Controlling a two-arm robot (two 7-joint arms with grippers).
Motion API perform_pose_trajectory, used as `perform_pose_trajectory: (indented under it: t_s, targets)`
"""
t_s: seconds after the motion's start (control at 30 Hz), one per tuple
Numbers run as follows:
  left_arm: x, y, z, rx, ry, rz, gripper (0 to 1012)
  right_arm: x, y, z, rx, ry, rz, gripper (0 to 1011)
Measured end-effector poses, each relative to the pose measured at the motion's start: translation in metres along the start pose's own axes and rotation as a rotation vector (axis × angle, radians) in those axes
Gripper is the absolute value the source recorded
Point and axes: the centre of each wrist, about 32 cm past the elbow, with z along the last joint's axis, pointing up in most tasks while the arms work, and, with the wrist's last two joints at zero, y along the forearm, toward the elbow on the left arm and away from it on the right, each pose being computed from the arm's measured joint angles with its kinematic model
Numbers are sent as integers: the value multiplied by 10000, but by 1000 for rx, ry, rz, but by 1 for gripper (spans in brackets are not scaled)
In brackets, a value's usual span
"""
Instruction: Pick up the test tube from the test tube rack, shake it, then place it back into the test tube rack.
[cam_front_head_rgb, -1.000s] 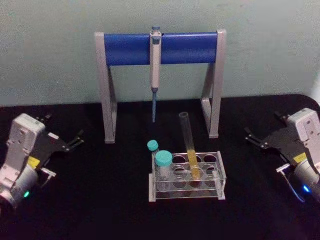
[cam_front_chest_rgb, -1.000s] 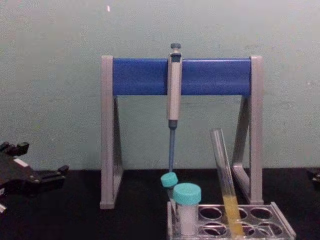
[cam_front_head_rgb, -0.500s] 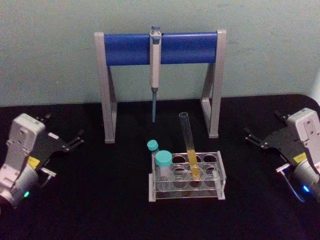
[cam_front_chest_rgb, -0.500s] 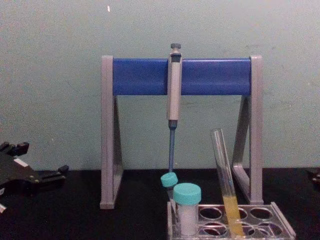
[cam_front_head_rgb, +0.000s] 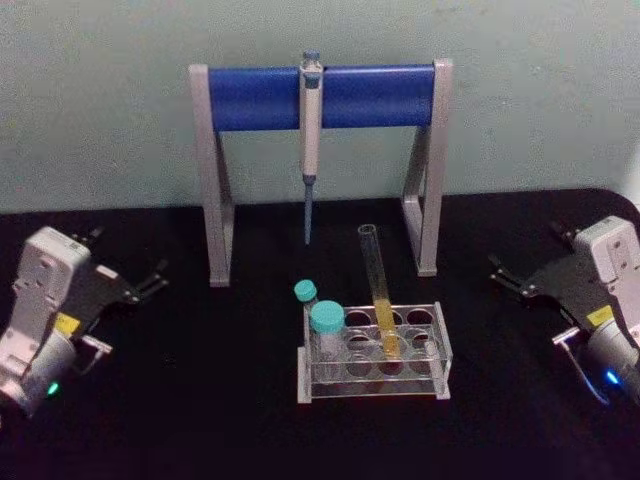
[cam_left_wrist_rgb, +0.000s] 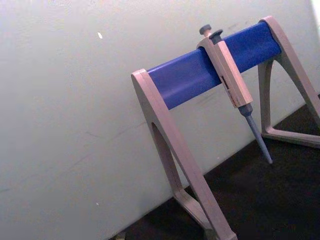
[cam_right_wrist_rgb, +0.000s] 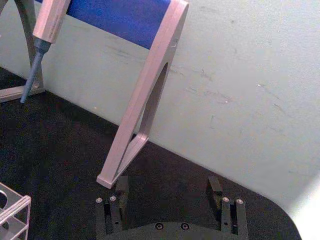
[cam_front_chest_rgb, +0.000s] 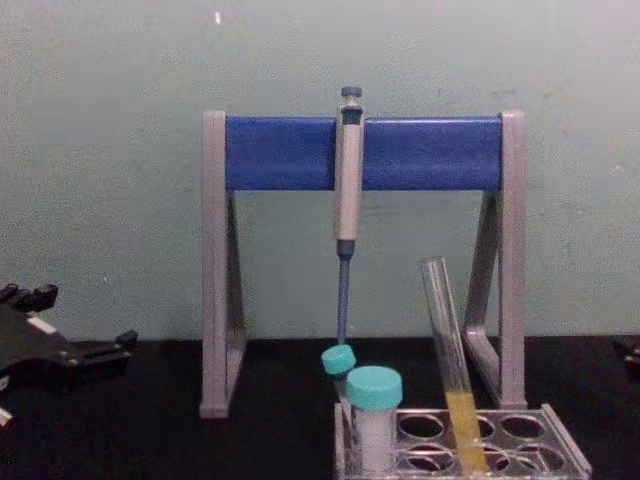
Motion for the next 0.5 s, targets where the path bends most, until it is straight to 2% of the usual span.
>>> perform_pose_trajectory:
  t_s: [0.5]
  targets:
    - [0,0,0,0,0,0,1010,0,0,0,0,0,0,1000]
